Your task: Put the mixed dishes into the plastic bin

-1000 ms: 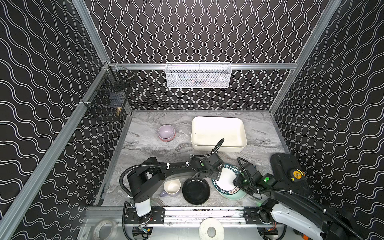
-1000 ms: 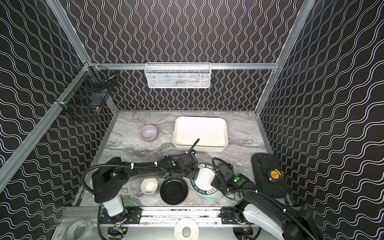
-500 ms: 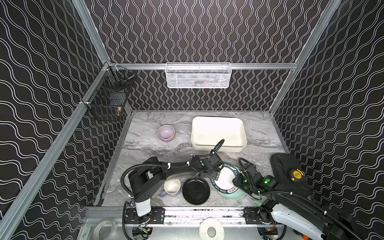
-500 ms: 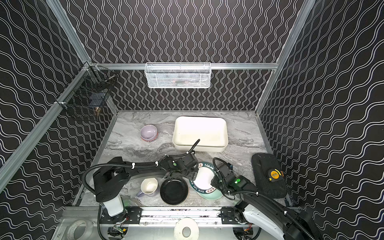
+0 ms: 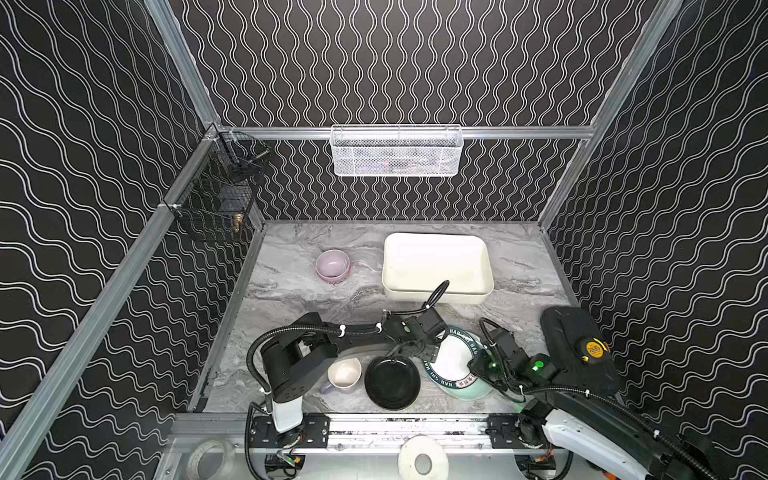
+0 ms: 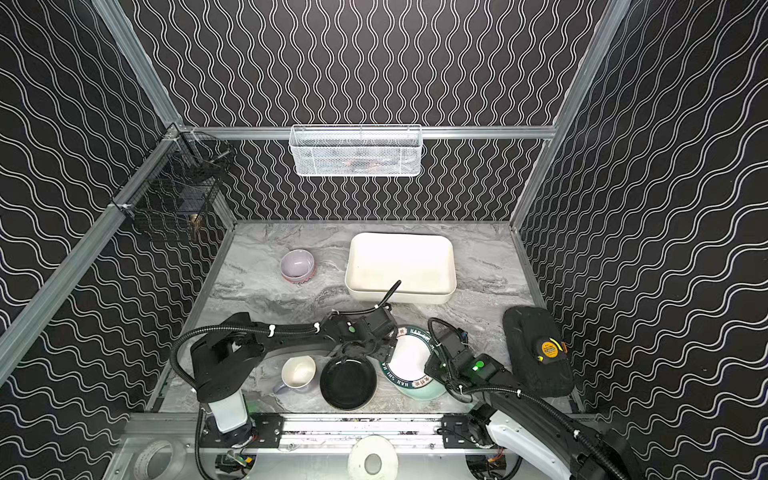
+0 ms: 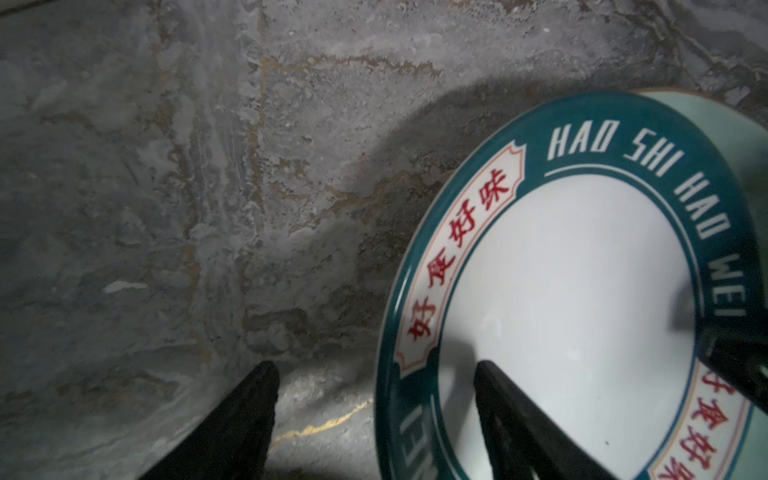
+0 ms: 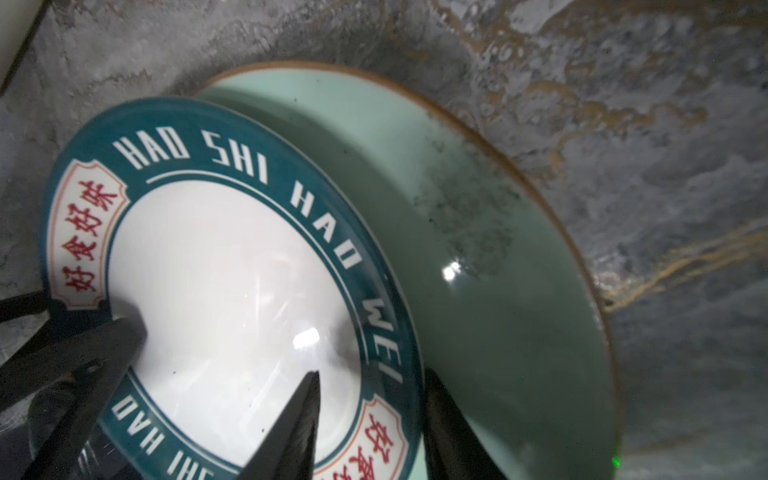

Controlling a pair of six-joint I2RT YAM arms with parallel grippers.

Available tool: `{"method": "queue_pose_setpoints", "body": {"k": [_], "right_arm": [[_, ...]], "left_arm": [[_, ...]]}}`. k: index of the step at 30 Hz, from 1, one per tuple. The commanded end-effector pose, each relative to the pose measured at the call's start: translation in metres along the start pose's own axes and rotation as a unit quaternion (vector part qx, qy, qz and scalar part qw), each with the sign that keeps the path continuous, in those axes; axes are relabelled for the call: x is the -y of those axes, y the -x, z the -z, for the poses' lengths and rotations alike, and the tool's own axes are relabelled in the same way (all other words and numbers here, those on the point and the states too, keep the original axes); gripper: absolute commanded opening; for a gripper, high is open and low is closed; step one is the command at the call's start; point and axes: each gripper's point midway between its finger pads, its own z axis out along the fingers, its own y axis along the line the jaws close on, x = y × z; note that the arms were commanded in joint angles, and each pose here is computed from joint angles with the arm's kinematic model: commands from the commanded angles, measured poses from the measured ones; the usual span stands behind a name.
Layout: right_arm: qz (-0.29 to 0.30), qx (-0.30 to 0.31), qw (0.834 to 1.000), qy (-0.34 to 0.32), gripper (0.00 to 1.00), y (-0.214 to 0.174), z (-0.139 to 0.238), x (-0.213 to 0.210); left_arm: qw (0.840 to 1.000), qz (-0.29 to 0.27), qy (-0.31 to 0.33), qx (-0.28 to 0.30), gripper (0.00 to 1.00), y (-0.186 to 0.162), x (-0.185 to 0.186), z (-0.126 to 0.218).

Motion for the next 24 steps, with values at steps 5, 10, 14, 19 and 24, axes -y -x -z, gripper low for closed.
{"method": "queue_pose_setpoints", "body": {"k": [5, 10, 14, 19, 24], "right_arm": [[-0.003, -0.014, 1.0, -0.02, 0.3, -0.0079, -0.001, 0.0128], [-0.005, -0.011, 1.0, -0.012, 0.29, -0.0082, -0.0002, 0.0126], [-0.01, -0.008, 1.0, -0.011, 0.27, -0.008, 0.0006, 0.0137], [-0.014, -0.008, 1.0, -0.008, 0.27, -0.0082, 0.0009, 0.0135], [-0.019, -0.009, 1.0, 0.0, 0.27, -0.0093, 0.0003, 0.0122]], "left_arm": [[1.0, 0.012, -0.012, 0.009, 0.63, 0.0048, 0.0039, 0.0051], [1.0, 0.014, -0.008, 0.004, 0.44, 0.0021, 0.0024, 0.002], [1.0, 0.014, -0.004, 0.003, 0.34, 0.0016, 0.0008, 0.0022], [1.0, 0.012, 0.009, 0.001, 0.24, 0.0006, -0.0036, 0.0014], [1.0, 0.009, 0.011, -0.005, 0.2, -0.0031, -0.0046, -0.0038]]}}
